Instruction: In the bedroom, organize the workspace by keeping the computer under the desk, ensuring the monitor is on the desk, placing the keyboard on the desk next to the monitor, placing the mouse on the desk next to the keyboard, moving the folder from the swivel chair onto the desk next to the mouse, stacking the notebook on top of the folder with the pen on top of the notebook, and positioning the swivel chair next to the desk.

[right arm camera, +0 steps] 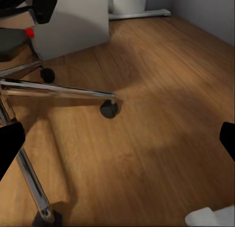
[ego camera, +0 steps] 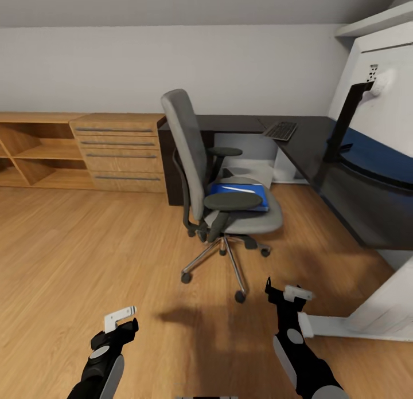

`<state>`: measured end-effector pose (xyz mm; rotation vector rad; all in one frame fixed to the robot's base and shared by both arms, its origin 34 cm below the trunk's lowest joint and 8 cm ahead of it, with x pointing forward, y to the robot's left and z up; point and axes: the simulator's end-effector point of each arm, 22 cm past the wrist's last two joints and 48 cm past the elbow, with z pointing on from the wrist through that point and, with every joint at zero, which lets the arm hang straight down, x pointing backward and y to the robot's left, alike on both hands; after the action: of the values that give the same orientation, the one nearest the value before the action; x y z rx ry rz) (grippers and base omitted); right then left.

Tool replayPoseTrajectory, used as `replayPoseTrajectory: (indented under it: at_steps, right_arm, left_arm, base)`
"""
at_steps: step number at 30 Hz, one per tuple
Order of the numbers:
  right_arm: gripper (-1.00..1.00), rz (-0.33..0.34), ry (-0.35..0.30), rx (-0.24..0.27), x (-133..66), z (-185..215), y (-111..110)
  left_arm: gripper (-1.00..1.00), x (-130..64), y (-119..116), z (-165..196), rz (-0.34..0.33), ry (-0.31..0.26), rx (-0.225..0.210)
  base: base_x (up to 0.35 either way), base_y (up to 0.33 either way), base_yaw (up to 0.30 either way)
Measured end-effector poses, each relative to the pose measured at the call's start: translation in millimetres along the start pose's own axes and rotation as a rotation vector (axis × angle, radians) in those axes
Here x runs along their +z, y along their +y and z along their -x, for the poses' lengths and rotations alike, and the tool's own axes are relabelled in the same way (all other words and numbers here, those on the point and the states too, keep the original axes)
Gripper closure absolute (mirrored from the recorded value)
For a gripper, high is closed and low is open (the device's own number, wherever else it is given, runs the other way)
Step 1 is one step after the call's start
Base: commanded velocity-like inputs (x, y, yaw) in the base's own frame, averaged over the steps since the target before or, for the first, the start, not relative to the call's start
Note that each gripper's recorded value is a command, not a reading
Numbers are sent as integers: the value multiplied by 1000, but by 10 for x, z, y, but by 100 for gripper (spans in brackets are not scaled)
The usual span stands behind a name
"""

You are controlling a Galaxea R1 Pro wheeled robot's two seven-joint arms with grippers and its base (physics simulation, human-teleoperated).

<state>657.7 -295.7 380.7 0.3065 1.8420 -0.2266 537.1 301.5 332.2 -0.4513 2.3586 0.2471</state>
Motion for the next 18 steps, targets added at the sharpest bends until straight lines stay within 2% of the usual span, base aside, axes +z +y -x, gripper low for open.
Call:
replayPoseTrajectory:
  at_steps: [7,18]
  right_arm:
    - [-100,0,0,0,0,1,0]
    - [-100,0,0,0,0,1,1]
  left_arm:
    - [-100,-21,-14,72,-4,-14,-7]
    - [-100,-46,-22,156,-6,-31,-14]
  base:
    - [-23,0,-170]
    - [-3,0,-24]
